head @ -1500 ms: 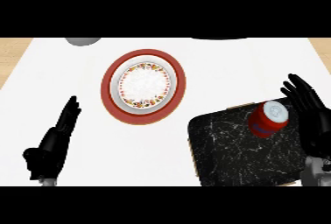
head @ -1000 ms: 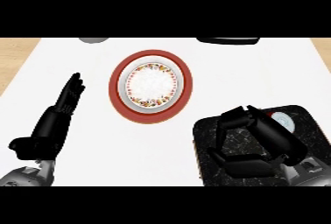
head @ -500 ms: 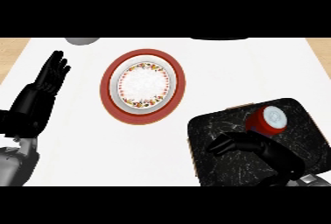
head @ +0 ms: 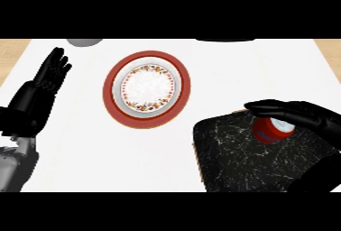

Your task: Pick the can from the tray and place it in the plate

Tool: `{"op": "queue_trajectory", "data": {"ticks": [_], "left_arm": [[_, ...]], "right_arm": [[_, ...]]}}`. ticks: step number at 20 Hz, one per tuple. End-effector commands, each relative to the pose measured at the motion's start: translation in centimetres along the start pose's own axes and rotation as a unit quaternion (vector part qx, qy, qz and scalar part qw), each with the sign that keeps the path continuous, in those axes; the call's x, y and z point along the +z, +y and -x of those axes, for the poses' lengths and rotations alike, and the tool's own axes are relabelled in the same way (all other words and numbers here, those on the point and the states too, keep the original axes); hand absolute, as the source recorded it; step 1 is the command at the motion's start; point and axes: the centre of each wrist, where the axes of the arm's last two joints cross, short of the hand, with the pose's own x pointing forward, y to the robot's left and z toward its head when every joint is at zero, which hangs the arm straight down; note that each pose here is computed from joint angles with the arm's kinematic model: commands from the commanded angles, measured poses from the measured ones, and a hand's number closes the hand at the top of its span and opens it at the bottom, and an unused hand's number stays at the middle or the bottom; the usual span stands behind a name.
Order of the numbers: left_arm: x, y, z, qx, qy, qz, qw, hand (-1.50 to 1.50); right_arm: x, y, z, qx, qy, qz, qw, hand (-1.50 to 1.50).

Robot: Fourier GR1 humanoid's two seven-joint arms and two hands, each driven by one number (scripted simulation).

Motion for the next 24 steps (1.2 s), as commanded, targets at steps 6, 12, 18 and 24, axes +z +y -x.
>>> {"op": "queue_trajectory", "data": {"ticks": [6, 12, 18, 24], "left_arm": [[-0.5, -1.3, 0.1, 0.001, 0.000, 0.001, 1.0000, 0.00], [-1.1, -0.9, 1.4, 0.003, 0.000, 0.005, 1.0000, 0.00], [-0.9, -1.5, 1.9, 0.000, -0.004, -0.004, 1.0000, 0.00], [0.6, 0.1, 0.8, -0.002, -0.001, 0.002, 1.0000, 0.00]], "right_arm": [[-1.0, -5.4, -6.1, 0.213, 0.197, -0.164, 0.943, -1.50], [-3.7, -3.9, -5.2, 0.244, 0.248, -0.253, 0.903, -1.50], [-4.0, -2.1, -2.2, 0.268, 0.276, -0.243, 0.890, -1.50], [-3.7, -1.1, -0.6, 0.303, 0.320, -0.244, 0.864, -1.50]]}}
